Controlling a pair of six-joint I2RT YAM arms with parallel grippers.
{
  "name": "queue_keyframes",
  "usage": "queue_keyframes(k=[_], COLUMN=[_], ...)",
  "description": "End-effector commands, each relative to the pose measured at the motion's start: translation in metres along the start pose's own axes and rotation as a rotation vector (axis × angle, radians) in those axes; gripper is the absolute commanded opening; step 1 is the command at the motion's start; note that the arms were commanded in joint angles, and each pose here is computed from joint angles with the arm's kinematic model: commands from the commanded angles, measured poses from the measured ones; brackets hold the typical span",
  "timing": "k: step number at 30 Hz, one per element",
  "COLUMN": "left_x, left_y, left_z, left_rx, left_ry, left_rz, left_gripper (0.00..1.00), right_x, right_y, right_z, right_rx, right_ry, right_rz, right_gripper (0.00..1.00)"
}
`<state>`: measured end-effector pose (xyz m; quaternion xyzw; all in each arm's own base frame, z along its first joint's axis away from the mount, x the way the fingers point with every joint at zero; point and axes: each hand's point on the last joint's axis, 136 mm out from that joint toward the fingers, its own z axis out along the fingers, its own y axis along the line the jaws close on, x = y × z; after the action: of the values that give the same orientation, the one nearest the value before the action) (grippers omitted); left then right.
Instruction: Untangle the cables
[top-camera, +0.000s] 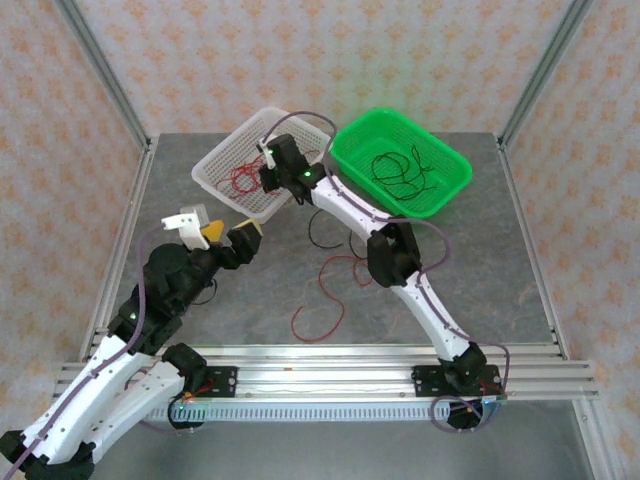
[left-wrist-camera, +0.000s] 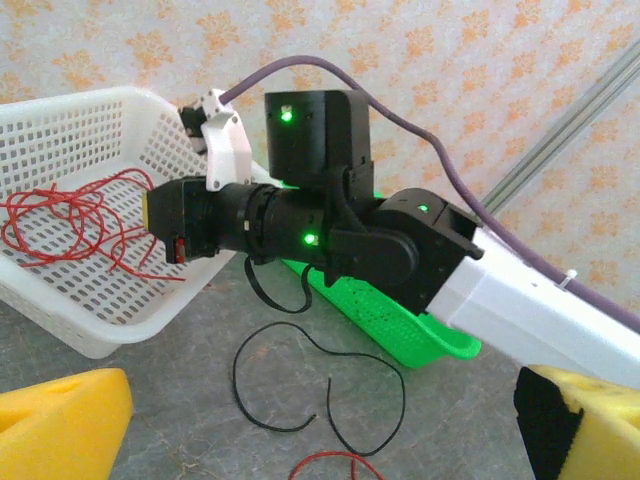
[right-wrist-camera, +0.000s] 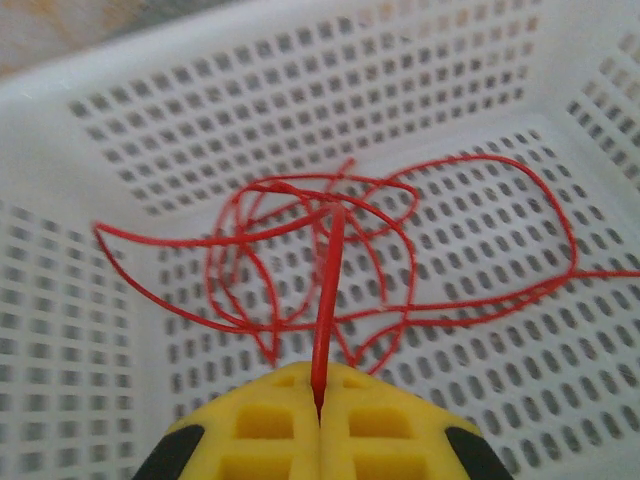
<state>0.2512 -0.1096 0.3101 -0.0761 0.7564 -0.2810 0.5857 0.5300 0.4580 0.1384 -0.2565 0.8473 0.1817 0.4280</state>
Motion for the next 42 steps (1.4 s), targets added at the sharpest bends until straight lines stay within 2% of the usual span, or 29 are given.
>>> queue_keyframes(k=[1, 6, 9, 17, 28, 31, 38, 42], left_x=[-0.014, -0.015, -0.014, -0.011, -0.015, -0.011, 0.023, 0.043], left_y=[-0.003, -0.002, -0.001, 0.007, 0.014, 0.018, 0.018, 0.022], left_z=[-0.009, -0.009, -0.008, -0.012, -0.021, -0.021, -0.004, 0.004], left_rx=[-0.005, -0.017, -0.024, -0.073, -0.127, -0.154, -0.155, -0.172], left_ry=[-0.032, -0.028, -0.020, 0.000, 0.012, 0.045, 0.204, 0.272], left_rz=[0.004, 0.006, 0.004, -0.008, -0.036, -0.043, -0.031, -0.060], left_gripper=[0.98, 0.96, 0.96, 0.93, 0.90, 0.86, 0.79, 0.76], right_x=[0.009, 0.009, 0.004, -0.029, -0.081, -0.091, -0.120, -0.121], right_y=[-0.030, -0.048, -0.057, -0.072, -0.066, -0.065, -0.061, -0.061], right_z=[0.006, 0.007, 0.004, -0.020, -0.067, -0.080, -0.133, -0.169], right_rx=[0.151, 0.267, 0.322, 0.433, 0.434, 0.432, 0.410, 0.404], right_ry=[0.014, 0.003, -0.015, -0.100, -0.208, -0.225, -0.255, -0.227], right_rz=[-0.058, -0.095, -0.094, -0.063, -0.029, -0.011, 0.063, 0.113], right_gripper=[0.02, 0.08, 0.16, 0.50, 0.86, 0.90, 0.90, 0.88])
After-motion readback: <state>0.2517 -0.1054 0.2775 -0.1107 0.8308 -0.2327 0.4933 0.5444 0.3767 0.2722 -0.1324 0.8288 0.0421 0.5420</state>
